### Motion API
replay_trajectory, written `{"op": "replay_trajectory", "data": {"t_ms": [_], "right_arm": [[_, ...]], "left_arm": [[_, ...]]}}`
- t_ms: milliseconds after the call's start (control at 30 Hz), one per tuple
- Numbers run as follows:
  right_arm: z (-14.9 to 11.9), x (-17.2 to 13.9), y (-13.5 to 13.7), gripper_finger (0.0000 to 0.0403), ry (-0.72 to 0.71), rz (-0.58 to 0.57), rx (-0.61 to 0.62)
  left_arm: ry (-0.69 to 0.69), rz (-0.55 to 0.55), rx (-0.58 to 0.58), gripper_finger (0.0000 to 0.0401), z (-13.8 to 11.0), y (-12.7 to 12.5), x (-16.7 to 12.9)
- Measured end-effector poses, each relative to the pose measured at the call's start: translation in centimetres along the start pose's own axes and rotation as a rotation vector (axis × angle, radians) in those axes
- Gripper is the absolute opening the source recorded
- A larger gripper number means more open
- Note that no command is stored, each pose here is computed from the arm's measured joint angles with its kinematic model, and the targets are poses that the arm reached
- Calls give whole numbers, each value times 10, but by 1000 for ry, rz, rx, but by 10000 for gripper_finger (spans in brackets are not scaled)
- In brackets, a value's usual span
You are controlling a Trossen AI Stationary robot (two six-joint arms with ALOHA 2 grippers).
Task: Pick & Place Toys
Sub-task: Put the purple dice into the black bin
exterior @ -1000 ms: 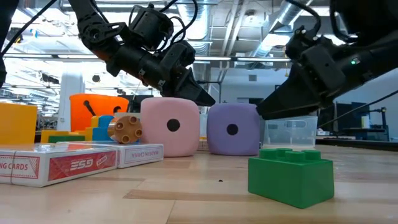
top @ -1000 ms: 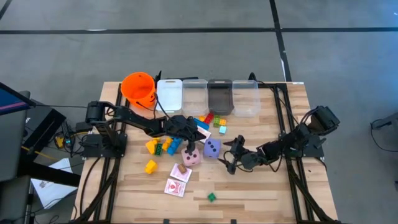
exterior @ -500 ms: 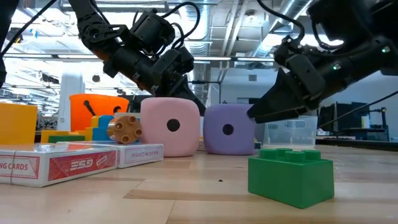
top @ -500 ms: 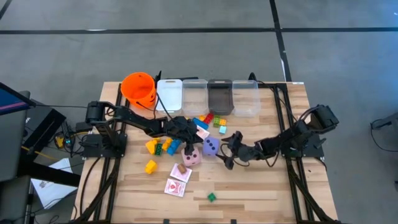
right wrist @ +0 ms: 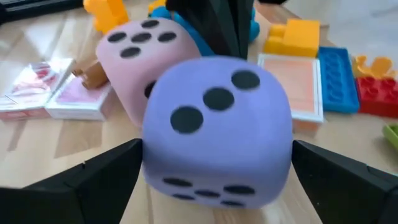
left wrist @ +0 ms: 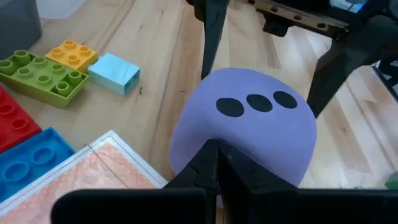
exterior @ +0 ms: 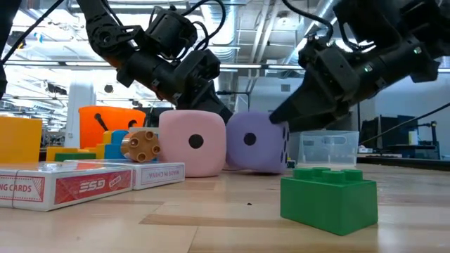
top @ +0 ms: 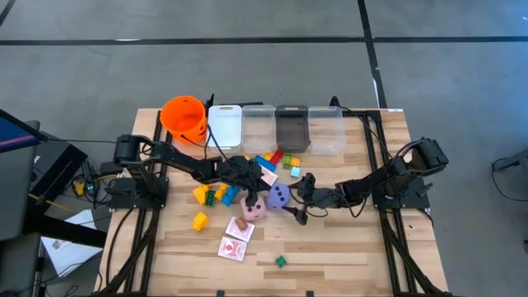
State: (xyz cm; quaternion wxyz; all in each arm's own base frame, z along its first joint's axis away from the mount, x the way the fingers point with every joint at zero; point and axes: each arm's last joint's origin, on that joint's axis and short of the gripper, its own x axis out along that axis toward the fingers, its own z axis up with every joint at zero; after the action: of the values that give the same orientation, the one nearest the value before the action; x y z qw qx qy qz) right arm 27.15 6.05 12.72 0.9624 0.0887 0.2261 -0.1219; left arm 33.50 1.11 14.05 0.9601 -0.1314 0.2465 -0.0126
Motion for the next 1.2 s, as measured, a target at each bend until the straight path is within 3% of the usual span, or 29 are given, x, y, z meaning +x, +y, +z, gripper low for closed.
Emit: {"op": "replay_trajectory", "data": {"t_ms": [600,1067,1200], "right_arm": [[8,2,4,400,-13,7,55],[-3,2,0,397,115,-19,172],[-4,2,-1,373,129,-26,176]], "left_arm": [[6,22,-38,0,-6,2,6],[4,17,-37,0,-6,1,6],[-7,18,-36,0,-5,1,6]]}}
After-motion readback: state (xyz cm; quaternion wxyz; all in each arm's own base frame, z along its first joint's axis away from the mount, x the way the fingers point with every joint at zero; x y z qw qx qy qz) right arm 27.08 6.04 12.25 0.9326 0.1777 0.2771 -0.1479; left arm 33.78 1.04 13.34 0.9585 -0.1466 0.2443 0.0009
